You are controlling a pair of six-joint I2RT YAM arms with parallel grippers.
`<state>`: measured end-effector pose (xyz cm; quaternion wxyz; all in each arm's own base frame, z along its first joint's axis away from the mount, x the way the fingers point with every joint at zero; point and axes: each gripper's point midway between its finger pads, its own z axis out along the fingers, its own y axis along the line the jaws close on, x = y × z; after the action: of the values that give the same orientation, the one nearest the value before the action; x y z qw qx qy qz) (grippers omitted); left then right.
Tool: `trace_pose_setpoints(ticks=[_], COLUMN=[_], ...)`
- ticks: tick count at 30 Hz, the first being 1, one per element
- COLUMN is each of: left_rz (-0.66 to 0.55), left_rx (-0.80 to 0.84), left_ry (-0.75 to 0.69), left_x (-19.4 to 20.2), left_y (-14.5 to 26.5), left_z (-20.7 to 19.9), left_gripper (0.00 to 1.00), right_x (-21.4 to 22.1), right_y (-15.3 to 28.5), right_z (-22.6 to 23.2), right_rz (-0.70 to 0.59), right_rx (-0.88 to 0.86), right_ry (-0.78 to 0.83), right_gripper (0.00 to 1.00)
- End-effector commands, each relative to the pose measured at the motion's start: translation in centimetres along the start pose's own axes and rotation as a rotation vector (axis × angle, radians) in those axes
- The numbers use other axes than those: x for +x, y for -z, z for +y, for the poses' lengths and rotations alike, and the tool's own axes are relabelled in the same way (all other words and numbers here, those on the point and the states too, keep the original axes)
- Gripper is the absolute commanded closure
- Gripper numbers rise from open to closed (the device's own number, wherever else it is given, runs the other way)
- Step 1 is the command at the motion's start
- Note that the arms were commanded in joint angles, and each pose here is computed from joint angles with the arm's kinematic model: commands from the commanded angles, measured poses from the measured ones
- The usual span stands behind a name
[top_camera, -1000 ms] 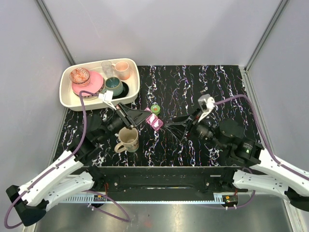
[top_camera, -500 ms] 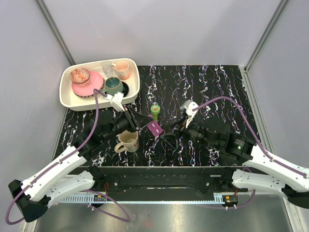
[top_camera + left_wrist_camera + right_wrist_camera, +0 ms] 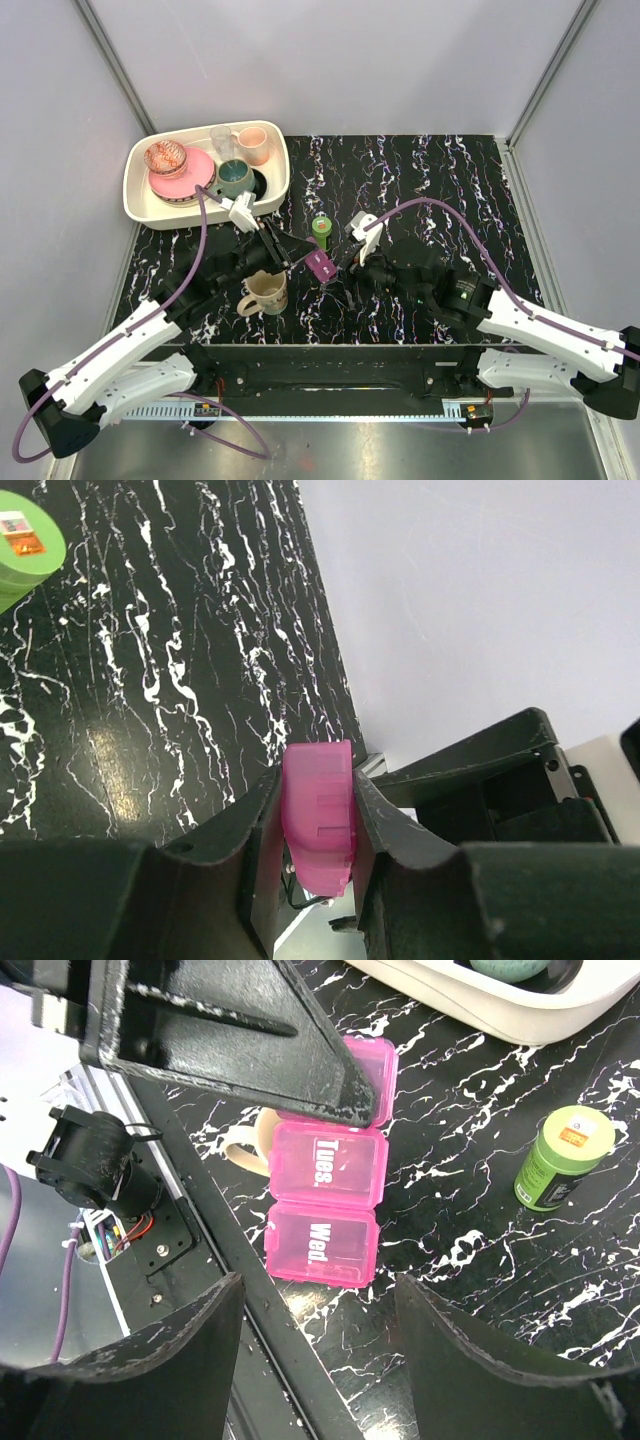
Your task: Sort the pills into containers
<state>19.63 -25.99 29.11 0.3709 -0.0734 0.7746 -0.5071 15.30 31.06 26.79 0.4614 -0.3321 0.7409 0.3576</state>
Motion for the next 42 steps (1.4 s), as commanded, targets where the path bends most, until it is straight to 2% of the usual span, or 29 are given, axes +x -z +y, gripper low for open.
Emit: trace_pose_setpoints(ticks=[1,9,27,31,33,36,42], left_rz=[-0.03,-0.017,-0.011,-0.015,-0.015,-0.015,-0.012], left_rx=[-0.02,-0.05,-0.042,-0.034,-0.036,-0.034,-0.034], left_ry=[0.03,0.045,0.051,0.052,0.052,0.052,0.052], left_x=[-0.7,-0.4,-0.4,-0.6,-0.6,-0.6,-0.5], left_y=[-0.1,-0.4,-0.7,-0.7,-0.7,-0.6,-0.7], left_z=[-0.1,0.5,0.1,-0.2,-0.1,-0.2,-0.1], left_gripper=[1.0,1.0,1.0,1.0,1.0,1.0,1.0], right_x=[-3.4,-3.5,-2.3,-1.9,-1.6,-1.5,-1.6], right_y=[0.1,-0.1,-1.4,-1.6,-1.6,-1.7,-1.6], right_z=[1.0,1.1,0.4,0.2,0.0,-0.3,-0.8], right_rz=[-0.106,-0.119,-0.062,-0.049,-0.039,-0.038,-0.046], right_rx=[-0.026,-0.032,0.018,0.03,0.042,0.056,0.083], right_ry=[0.007,0.007,0.002,0.007,0.007,0.01,0.013], right_gripper=[0.34,0.34,0.43,0.41,0.35,0.32,0.33])
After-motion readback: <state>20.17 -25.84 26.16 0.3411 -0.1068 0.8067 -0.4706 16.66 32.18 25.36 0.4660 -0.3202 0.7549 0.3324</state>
